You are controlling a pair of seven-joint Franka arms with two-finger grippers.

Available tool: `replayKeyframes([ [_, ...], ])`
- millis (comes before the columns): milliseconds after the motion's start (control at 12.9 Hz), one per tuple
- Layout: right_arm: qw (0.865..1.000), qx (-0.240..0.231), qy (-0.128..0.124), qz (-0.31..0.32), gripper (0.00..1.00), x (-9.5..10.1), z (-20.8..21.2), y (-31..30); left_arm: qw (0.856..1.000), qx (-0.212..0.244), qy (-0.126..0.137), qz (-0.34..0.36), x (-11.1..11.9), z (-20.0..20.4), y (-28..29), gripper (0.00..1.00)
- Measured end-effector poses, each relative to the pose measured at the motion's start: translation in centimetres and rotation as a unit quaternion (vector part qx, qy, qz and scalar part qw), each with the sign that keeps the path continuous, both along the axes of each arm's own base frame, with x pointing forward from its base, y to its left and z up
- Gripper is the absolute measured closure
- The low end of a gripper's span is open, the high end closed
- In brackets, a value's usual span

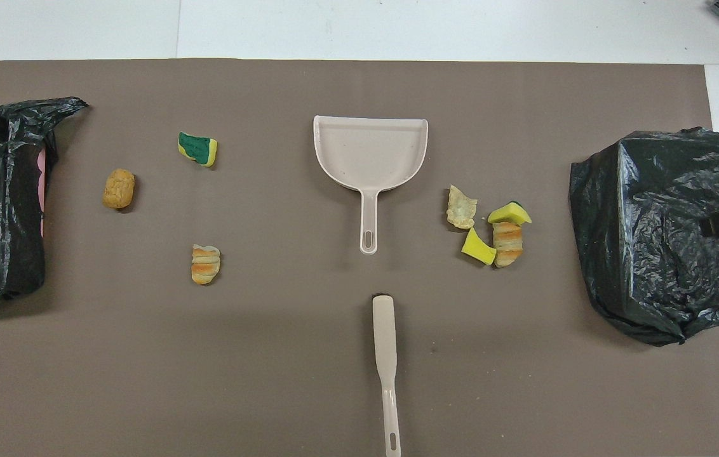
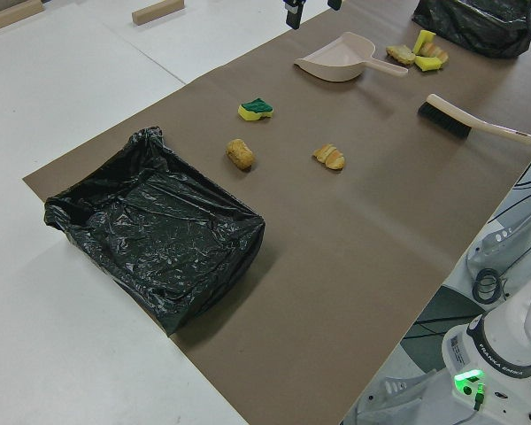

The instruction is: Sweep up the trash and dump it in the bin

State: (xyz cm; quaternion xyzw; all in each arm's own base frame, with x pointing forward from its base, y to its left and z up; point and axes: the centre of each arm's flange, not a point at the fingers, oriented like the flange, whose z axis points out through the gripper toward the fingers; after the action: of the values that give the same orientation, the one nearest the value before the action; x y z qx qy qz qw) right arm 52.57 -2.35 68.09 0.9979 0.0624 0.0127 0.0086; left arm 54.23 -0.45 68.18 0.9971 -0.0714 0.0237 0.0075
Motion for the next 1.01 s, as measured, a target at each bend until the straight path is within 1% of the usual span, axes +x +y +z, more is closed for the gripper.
replayKeyframes([
  [621, 1.0, 0.0, 0.0, 0.0, 0.0, 0.0, 0.0, 0.0, 1.0, -0.002, 0.009, -0.014, -0.8, -0.5, -2.1, 0.0],
  [776, 1.0, 0.0, 0.0, 0.0, 0.0, 0.0, 0.0, 0.0, 1.0, -0.002, 0.013, -0.018, -1.2, -0.8, -3.7, 0.0],
  [1009, 1.0, 0.0, 0.0, -0.005, 0.0, 0.0, 0.0, -0.6, 0.999, -0.002, 0.025, -0.028, -1.8, -1.9, -7.6, 0.0],
])
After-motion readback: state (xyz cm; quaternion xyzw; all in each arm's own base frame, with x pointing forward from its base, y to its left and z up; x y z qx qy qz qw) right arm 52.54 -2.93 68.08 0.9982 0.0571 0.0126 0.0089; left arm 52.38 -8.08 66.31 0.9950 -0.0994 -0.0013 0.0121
